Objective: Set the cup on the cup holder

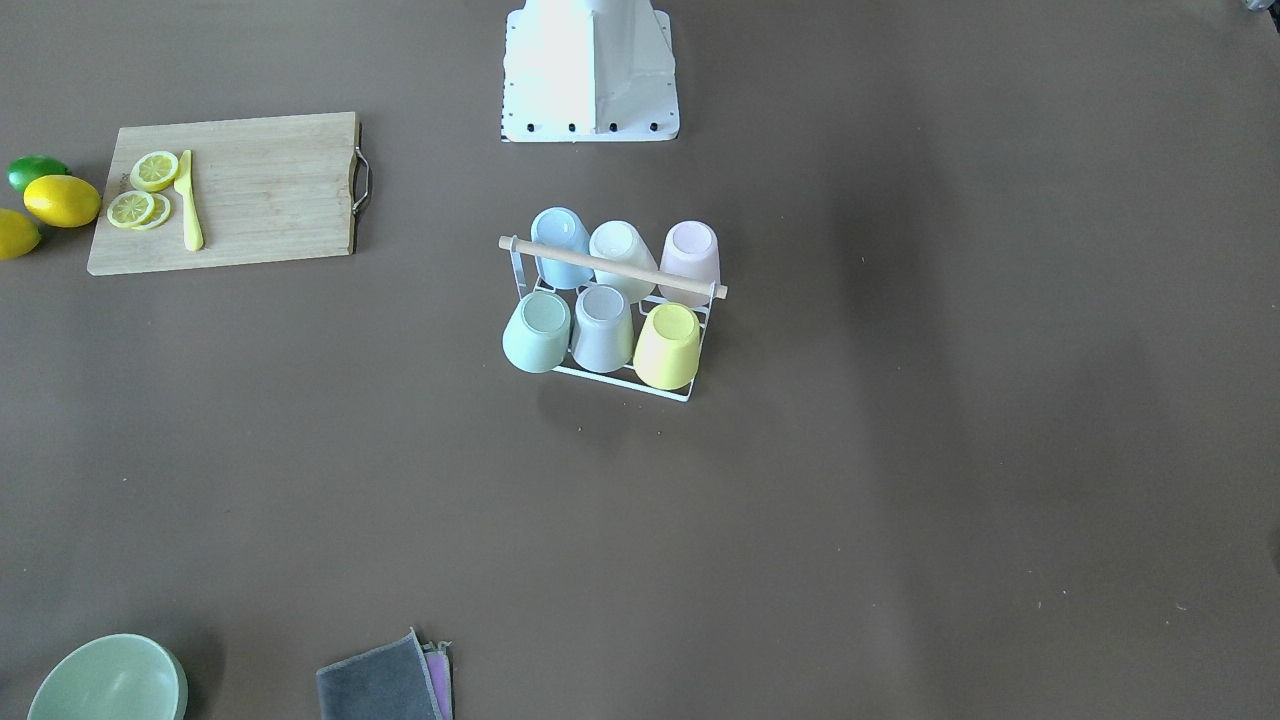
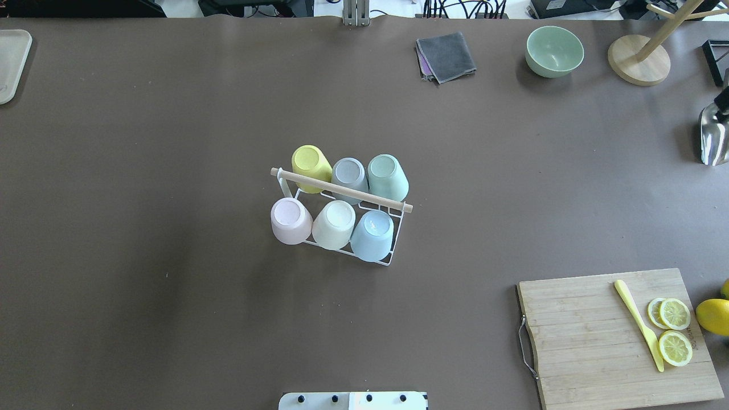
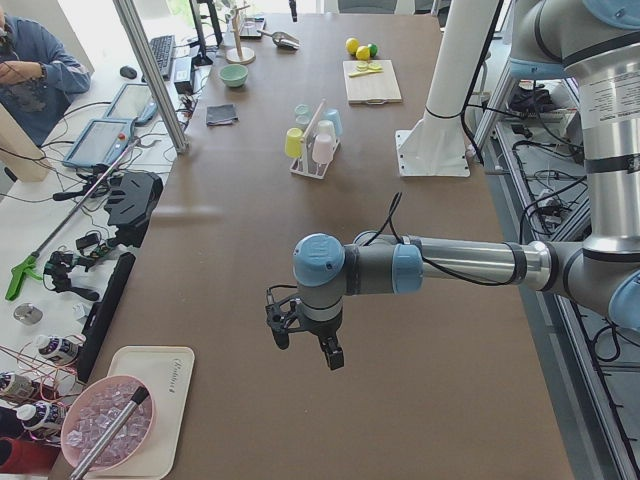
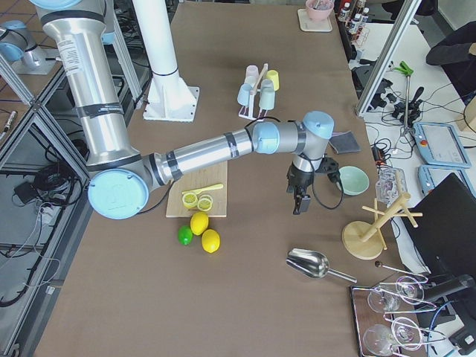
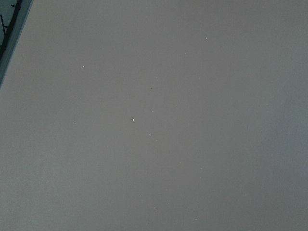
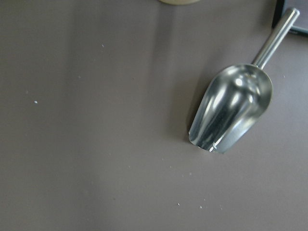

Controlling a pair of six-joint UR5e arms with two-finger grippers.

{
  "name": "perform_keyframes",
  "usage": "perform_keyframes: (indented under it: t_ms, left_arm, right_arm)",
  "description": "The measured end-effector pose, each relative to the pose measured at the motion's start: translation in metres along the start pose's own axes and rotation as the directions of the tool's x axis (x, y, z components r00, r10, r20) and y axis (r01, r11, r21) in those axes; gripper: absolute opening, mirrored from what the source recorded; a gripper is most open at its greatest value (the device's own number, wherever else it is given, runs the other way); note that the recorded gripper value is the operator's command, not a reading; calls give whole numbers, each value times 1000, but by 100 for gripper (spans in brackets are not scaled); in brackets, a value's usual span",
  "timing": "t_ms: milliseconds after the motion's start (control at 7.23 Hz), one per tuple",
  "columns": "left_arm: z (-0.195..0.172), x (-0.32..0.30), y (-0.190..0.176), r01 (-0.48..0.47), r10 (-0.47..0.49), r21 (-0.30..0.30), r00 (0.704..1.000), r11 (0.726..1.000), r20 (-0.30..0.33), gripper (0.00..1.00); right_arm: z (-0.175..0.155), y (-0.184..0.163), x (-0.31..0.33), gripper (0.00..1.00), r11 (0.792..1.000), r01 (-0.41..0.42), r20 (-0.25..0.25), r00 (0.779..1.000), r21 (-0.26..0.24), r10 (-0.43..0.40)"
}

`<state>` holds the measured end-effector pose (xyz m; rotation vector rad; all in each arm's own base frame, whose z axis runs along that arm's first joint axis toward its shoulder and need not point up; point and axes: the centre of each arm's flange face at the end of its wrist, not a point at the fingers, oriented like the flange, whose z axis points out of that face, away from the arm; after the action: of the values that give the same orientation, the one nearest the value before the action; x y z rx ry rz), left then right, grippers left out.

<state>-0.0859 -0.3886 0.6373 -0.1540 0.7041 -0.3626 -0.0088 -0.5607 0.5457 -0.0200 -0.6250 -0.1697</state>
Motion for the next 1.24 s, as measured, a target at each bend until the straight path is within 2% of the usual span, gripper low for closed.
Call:
perform_keyframes:
  t_ms: [138,277,553,830,1245]
  left_arm:
    - [0,0,0,0,0,0,1000,1000,0,99]
    - [0,0,0,0,0,0,1000,1000,-1,99]
    - [0,0,0,0,0,-1,1000,1000,-3,99]
    - [0,0,0,1,-1,-2,1000,1000,-4,99]
    - [1,0,0,2,-2,-4,1000,1000,-5,99]
  right_arm:
    - [4,34,48,100,1000,11,58,998,-2,-11]
    - [9,61,86,100,1000,30,87,996,0,-30]
    - [28,88,136,100,1000,9,120,993,-16,-7]
    - [36,92,149,100,1000,-8,130,991,-23,11]
    - [34,87,149,100,1000,4,135,991,9,-6]
